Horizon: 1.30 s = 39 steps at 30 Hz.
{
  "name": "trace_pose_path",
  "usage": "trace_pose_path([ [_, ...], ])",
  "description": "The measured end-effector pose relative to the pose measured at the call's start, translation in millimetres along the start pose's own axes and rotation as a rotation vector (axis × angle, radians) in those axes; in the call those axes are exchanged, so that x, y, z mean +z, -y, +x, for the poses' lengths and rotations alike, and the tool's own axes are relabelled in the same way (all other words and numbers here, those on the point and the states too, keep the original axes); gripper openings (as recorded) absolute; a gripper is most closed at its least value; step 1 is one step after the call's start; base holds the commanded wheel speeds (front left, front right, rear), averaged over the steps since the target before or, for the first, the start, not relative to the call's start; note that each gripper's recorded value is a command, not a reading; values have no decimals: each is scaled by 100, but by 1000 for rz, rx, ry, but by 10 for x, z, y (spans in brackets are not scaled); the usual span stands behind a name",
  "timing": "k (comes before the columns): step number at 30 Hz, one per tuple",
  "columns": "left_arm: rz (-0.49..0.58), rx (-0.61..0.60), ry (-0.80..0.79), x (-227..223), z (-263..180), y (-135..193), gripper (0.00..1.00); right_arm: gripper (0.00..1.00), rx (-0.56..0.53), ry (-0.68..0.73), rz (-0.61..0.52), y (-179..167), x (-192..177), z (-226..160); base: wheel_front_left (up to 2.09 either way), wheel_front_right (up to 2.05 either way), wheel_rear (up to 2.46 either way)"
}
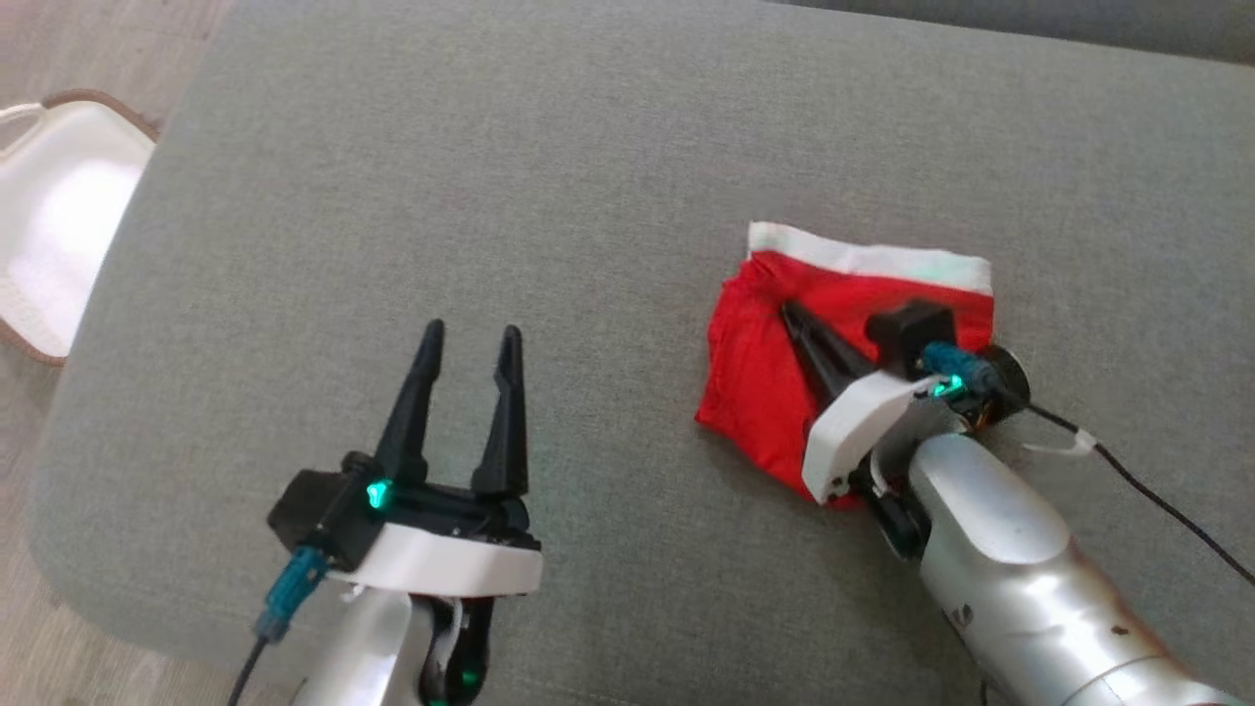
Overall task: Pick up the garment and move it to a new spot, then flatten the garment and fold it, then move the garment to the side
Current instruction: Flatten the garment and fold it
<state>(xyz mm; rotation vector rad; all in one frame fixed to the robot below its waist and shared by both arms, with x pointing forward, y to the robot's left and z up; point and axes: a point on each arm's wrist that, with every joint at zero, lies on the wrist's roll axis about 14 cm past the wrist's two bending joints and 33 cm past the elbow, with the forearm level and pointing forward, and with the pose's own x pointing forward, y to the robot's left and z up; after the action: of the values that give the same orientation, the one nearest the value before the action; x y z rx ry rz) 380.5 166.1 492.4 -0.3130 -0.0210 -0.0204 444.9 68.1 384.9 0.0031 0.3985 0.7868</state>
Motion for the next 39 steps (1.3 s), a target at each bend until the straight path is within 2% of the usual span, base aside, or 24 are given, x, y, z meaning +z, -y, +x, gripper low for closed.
trace_pose_path([
  [7,1,13,17,64,-59,-16,100,0,48,7,-12,-197,10,-57,0,0,0],
  [11,-5,13,24,79,-68,-14,100,0,6,41,1,-92,69,-157,0,0,0],
  [16,-3,-21,30,84,-29,85,100,0,-119,134,30,278,323,-342,0,0,0],
  [21,-17,-80,40,100,35,258,100,0,-282,258,-3,754,639,-727,0,0,0],
  [22,-17,-80,40,100,35,258,100,0,-282,258,-3,754,639,-727,0,0,0],
  [28,-7,-151,48,113,103,483,100,0,-486,327,18,1101,509,-1430,0,0,0],
  [34,-7,-202,30,47,78,637,100,0,-606,412,15,1152,523,-1985,0,0,0],
  [35,-7,-201,30,46,70,634,100,24,-616,421,18,1133,510,-2055,0,0,0],
  [36,-7,-197,27,39,64,623,100,100,-623,429,25,1106,491,-2118,0,0,0],
  [39,-8,-200,18,9,23,633,100,100,-637,438,65,1023,396,-2250,0,0,0],
])
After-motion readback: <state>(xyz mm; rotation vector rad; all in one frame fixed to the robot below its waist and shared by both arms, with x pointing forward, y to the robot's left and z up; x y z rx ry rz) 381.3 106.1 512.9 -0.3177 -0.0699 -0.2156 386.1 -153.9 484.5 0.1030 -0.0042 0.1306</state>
